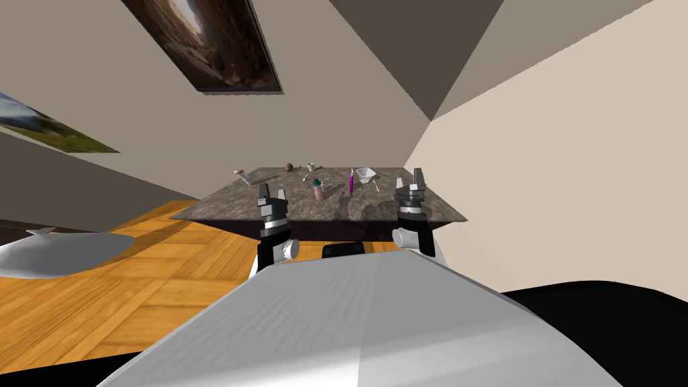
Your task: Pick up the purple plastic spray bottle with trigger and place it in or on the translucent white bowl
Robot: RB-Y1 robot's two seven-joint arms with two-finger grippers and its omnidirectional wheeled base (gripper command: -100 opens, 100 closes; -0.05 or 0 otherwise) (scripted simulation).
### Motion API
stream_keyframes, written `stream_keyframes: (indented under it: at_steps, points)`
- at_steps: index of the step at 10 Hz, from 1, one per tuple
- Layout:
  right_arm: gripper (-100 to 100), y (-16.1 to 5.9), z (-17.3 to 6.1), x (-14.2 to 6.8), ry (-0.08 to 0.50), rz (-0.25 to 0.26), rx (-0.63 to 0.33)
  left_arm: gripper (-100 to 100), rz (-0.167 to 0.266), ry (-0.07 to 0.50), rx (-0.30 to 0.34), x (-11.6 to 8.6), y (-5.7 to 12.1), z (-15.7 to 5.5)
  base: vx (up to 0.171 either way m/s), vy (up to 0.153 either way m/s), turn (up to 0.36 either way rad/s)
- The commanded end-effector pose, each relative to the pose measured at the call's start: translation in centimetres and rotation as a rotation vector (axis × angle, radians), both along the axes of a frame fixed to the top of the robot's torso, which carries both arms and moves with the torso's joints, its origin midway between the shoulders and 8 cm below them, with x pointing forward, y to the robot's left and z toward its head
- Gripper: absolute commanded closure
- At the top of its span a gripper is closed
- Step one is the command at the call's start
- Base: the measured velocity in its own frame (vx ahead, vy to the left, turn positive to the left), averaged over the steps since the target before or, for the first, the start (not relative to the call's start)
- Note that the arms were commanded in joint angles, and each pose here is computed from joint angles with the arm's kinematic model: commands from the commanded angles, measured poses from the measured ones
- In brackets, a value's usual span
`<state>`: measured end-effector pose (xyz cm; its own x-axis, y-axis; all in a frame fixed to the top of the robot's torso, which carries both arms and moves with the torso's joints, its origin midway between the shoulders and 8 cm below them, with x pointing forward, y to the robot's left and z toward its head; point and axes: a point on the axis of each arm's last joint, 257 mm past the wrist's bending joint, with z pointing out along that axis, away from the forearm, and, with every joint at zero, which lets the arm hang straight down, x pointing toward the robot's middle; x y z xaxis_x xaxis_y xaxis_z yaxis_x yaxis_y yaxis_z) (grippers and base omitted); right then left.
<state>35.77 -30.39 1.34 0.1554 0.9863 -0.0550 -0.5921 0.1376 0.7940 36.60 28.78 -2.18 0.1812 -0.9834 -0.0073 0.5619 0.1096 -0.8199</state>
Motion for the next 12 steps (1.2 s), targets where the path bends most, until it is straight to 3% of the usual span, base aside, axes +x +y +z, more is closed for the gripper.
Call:
stream_keyframes:
  at_steps: [1,7,12]
  points:
    - [-100,0.3,-0.7,0.8,0.031,0.014,-0.026,0,0.0,0.0,0.0,0.0,0.0,0.0,-0.057,-0.037,0.177]
    - [-100,0.4,-6.3,5.3,0.238,0.01,-0.156,0,0.0,0.0,0.0,0.0,0.0,0.0,-0.084,-0.027,0.293]
    - [-100,-2.7,-13.0,8.5,0.459,-0.074,-0.311,0,0.0,0.0,0.0,0.0,0.0,0.0,-0.053,0.033,0.281]
